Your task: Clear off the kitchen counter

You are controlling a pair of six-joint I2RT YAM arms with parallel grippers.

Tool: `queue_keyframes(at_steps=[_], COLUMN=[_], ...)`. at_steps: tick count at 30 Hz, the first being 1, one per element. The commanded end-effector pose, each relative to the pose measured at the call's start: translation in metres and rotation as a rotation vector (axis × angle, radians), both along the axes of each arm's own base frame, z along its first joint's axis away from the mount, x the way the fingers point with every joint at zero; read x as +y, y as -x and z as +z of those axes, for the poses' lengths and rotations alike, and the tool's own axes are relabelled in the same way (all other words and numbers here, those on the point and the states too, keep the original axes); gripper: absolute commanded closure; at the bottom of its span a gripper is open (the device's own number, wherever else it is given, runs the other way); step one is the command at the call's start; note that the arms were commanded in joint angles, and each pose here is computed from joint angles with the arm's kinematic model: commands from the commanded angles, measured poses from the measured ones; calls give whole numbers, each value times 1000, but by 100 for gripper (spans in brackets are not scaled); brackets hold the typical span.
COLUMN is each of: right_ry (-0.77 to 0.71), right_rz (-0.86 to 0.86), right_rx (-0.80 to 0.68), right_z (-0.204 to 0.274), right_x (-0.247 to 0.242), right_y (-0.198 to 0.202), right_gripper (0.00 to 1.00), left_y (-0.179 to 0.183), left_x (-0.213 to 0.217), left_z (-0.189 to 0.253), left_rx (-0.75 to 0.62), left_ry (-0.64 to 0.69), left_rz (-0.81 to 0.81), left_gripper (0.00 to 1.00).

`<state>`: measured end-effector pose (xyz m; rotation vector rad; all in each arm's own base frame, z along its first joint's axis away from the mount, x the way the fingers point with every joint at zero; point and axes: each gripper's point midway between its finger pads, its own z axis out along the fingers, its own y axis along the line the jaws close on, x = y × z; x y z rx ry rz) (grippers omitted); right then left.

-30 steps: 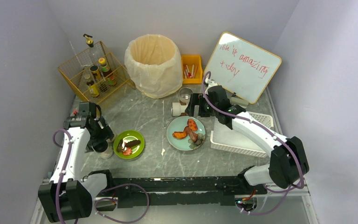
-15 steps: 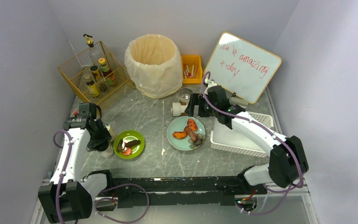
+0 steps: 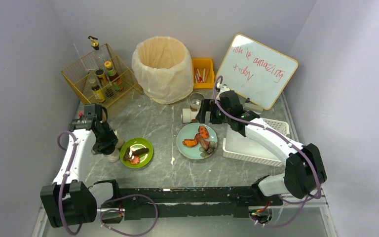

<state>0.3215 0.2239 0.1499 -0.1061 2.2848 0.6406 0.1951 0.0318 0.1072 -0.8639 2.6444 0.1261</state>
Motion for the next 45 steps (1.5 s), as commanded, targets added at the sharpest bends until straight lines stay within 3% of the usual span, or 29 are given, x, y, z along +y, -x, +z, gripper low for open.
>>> queue_keyframes(at_steps=[1,12,23,36,45], right_ry=[-5,-4,-4,-2,21], right_rz=[-12,0,6,-13,-30], right_rx=[-53,-55,-59,-85,-96], right_z=[11,13,15,28,28], right_x=[-1,1,2,-3,-9], right_y=[-10,-11,-12,-11,-12], right_gripper=[0,0,0,0,0], left_y=[-41,-64,-66,-158,-220], left_x=[-1,14,43,9,5], left_z=[21,64,127,187,200], left_rx=[-124,-186,-273,-580,-678], left_ry=[8,-85,-249,-73,-18], left_rz=[-43,-105,-33,-143,-118], left_gripper=[93,95,95,95,95])
